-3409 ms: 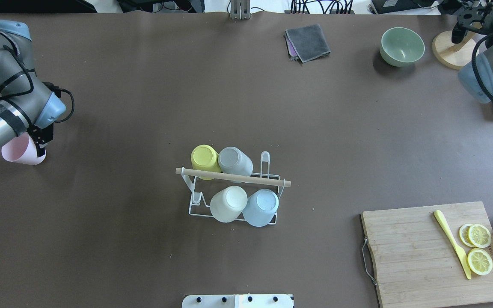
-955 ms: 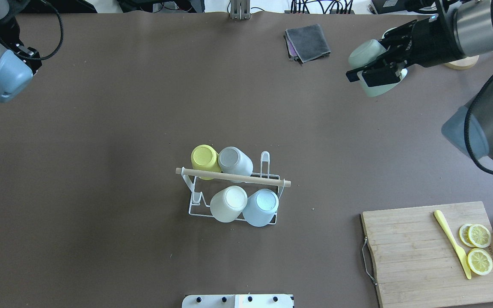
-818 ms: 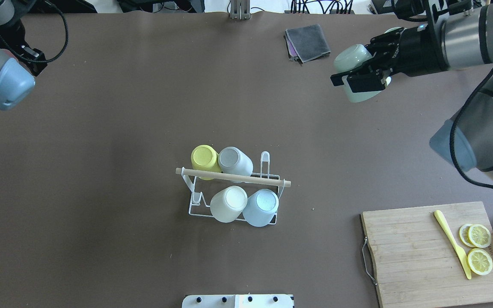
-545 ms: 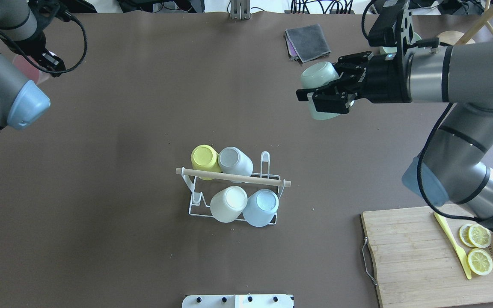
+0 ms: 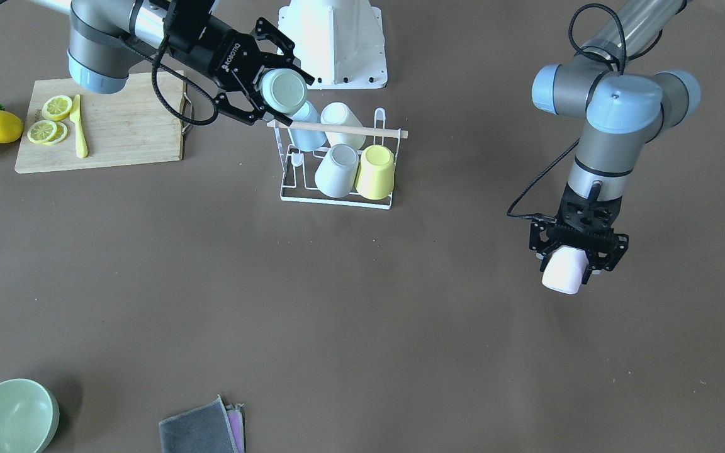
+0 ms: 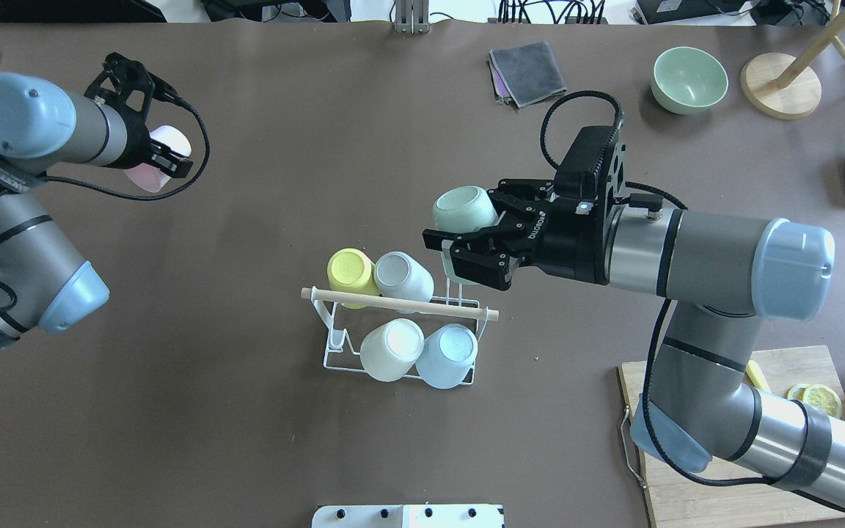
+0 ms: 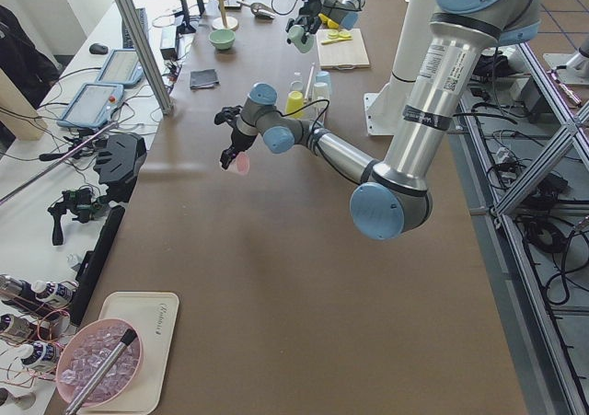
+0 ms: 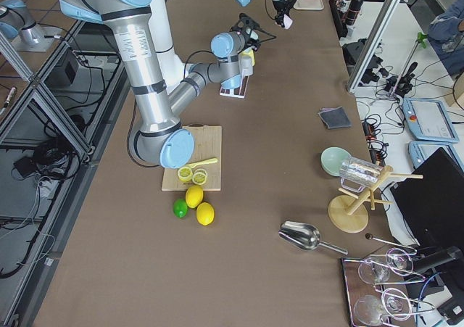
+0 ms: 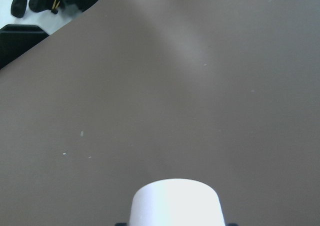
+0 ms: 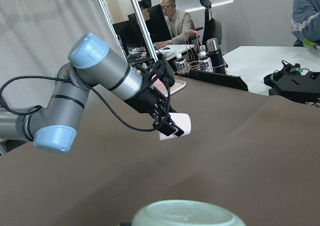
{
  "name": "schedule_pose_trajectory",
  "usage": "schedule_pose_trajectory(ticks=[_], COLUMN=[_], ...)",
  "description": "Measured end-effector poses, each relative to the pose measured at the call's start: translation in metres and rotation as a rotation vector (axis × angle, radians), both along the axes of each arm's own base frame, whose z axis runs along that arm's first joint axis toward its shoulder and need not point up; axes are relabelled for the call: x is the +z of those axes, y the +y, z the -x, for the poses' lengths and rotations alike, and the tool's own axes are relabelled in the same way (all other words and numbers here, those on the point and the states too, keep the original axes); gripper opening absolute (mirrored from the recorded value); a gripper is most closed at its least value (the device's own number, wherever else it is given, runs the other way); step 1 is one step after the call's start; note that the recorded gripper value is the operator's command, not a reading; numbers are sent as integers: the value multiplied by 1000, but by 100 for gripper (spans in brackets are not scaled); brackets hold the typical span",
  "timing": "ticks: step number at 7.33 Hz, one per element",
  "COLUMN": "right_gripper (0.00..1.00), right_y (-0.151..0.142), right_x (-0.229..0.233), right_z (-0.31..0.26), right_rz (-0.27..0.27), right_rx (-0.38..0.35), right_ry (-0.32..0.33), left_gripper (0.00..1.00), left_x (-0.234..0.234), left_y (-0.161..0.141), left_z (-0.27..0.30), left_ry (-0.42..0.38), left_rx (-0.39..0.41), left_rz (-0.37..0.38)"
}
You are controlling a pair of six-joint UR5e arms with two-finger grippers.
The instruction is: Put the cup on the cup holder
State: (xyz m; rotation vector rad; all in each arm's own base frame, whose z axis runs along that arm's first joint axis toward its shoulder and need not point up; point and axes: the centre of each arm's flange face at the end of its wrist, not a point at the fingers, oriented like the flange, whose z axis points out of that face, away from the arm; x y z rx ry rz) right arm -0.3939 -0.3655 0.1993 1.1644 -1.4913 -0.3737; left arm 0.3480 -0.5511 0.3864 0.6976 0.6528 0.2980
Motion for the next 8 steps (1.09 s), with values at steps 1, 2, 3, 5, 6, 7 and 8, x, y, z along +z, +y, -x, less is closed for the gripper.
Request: schedule_pose_trajectory(ticks=[1, 2, 3, 5, 6, 7, 8], right_gripper=[0, 0, 0, 0, 0, 0, 0], right_y=[0, -1, -5, -17, -25, -31, -34], right_x=[6, 10, 12, 10, 9, 12, 18], right_z=[9, 14, 18, 31, 42, 52, 58], right_rz=[-3, -27, -47, -51, -46, -40, -40], right_rx=[16, 42, 73, 126, 142, 149, 152], right_ry=[14, 36, 53, 67, 76, 89, 106], left_gripper=[0, 0, 0, 0, 0, 0, 0], left_x=[-9, -18, -28, -53, -60, -64, -65], left_y=[16, 28, 37, 53, 66, 84, 104], left_z=[-11, -13, -12, 3, 19, 33, 36], left_ry=[98, 179, 251, 404, 488, 580, 667], left_rx=[-14, -21, -22, -53, -74, -79, -61], left_rz=[-76, -147, -211, -361, -440, -512, -560])
